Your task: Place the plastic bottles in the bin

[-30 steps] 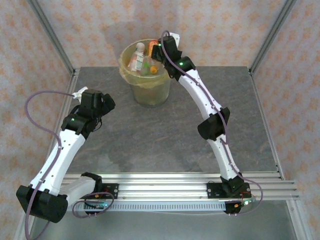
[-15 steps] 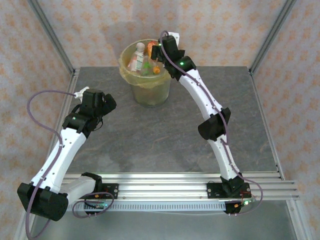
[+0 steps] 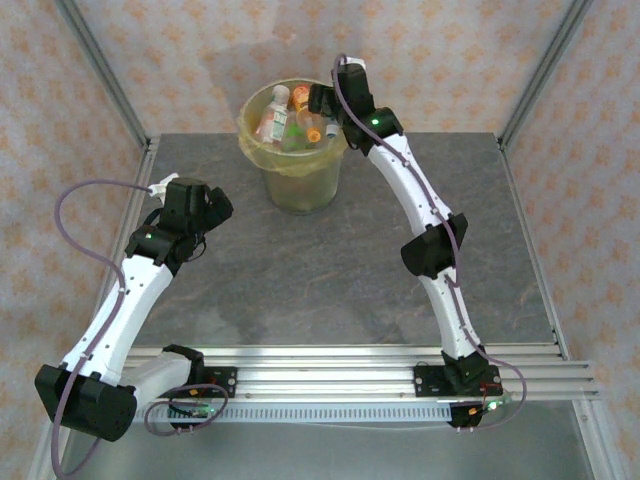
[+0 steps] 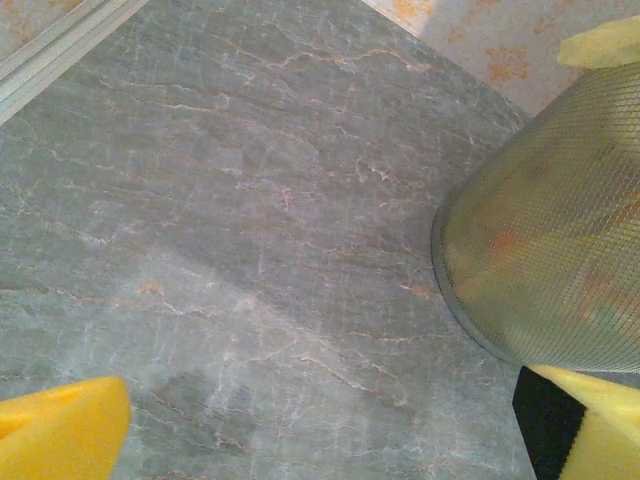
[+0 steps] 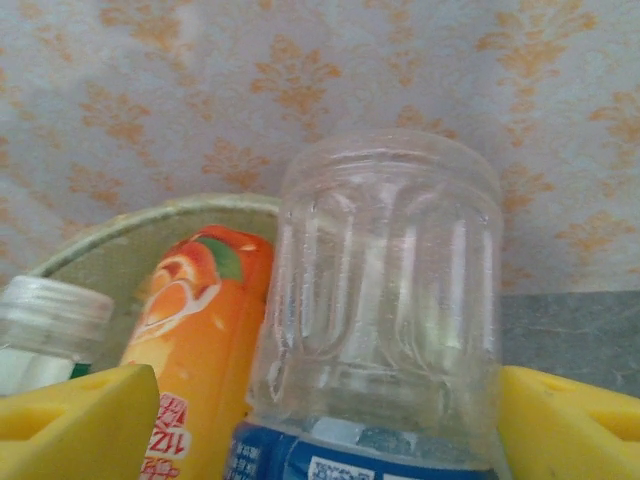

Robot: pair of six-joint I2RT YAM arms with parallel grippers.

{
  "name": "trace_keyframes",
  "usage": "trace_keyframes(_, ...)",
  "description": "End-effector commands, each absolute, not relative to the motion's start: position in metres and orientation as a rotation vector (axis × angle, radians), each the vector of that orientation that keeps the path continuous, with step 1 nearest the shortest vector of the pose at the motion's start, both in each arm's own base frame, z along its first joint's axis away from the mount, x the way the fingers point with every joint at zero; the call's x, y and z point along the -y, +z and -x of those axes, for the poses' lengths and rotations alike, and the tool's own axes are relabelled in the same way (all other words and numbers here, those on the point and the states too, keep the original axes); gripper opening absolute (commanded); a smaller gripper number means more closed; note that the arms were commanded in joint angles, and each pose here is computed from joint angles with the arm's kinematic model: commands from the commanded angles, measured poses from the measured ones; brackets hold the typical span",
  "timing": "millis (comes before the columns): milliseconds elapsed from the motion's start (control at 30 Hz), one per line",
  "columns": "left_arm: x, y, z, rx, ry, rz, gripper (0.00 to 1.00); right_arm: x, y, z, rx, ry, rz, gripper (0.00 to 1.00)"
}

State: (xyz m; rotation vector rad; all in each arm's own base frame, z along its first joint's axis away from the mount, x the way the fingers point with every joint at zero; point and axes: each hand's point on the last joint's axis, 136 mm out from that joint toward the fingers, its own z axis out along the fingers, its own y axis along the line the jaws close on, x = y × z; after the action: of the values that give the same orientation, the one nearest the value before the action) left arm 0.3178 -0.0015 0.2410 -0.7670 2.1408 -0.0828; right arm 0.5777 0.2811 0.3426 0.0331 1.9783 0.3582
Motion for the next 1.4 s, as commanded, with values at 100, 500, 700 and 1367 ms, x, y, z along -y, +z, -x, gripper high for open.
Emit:
trace_keyframes(100,-0.001,0.245,-0.321,-2.116,-0.073,0.77,1.0,-0.3,0.371,-0.566,-1.931,0.499,0.024,0.73)
trace_keyframes(500,0.001,0.244,-0.322,-2.12,-0.088,0.772,1.0,-0.3,0.346,-0.551,-2.068,0.578,-0.074,0.53)
trace_keyframes(700,0.004,0.243,-0.324,-2.126,-0.106,0.768,1.0,-0.304,0.343,-0.544,-2.089,0.581,-0.104,0.57)
trace_keyframes(1367,0.007,0.245,-0.326,-2.131,-0.12,0.759,1.0,-0.285,0.385,-0.512,-2.01,0.363,-0.121,0.77)
